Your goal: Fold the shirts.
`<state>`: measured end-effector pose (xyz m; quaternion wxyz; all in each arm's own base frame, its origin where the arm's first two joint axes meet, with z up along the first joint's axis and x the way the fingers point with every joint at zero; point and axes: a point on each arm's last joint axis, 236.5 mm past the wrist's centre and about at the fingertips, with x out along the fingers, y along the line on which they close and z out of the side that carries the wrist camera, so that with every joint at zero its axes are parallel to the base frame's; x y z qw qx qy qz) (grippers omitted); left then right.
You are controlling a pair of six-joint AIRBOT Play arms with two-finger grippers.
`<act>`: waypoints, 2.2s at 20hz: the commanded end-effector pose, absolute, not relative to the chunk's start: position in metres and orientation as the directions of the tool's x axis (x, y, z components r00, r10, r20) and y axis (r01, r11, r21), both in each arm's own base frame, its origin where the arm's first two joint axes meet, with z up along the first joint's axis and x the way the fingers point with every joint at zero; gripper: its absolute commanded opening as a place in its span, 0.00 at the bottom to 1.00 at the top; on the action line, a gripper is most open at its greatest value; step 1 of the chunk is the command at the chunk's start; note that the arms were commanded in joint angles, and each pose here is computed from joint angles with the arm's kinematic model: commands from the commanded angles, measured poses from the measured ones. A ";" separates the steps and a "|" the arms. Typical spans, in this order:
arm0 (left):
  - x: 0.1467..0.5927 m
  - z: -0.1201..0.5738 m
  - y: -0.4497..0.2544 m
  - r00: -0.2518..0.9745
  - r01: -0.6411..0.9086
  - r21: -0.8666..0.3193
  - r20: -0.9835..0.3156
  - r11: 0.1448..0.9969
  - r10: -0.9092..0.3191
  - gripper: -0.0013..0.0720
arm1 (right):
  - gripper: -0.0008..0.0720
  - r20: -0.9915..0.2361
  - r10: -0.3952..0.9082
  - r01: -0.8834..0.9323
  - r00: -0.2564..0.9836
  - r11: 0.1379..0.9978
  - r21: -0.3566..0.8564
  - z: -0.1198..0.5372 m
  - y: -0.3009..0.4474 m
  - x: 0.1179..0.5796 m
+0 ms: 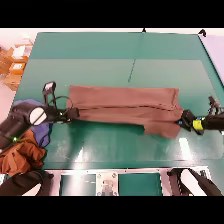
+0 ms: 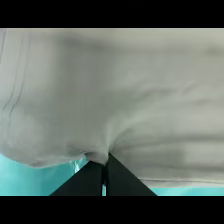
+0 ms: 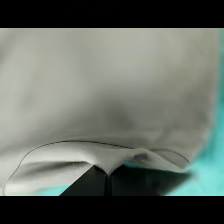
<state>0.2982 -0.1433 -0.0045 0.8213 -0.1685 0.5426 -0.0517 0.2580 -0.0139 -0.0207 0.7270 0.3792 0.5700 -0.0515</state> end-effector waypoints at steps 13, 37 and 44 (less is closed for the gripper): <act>0.535 -0.030 -0.155 0.550 0.077 -0.332 -0.772 0.940 -0.318 0.65 | 0.05 -0.801 0.421 0.455 0.425 0.666 0.591 -0.046 -0.026 0.481; 0.494 0.005 -0.138 0.288 0.150 -0.361 -0.875 0.920 -0.390 0.05 | 0.96 -0.690 0.694 0.305 0.205 0.625 0.718 -0.104 -0.079 0.411; 0.501 0.015 -0.159 0.318 0.148 -0.443 -0.826 0.884 -0.466 0.05 | 0.39 -0.700 0.689 0.181 0.187 0.677 0.714 -0.102 -0.037 0.439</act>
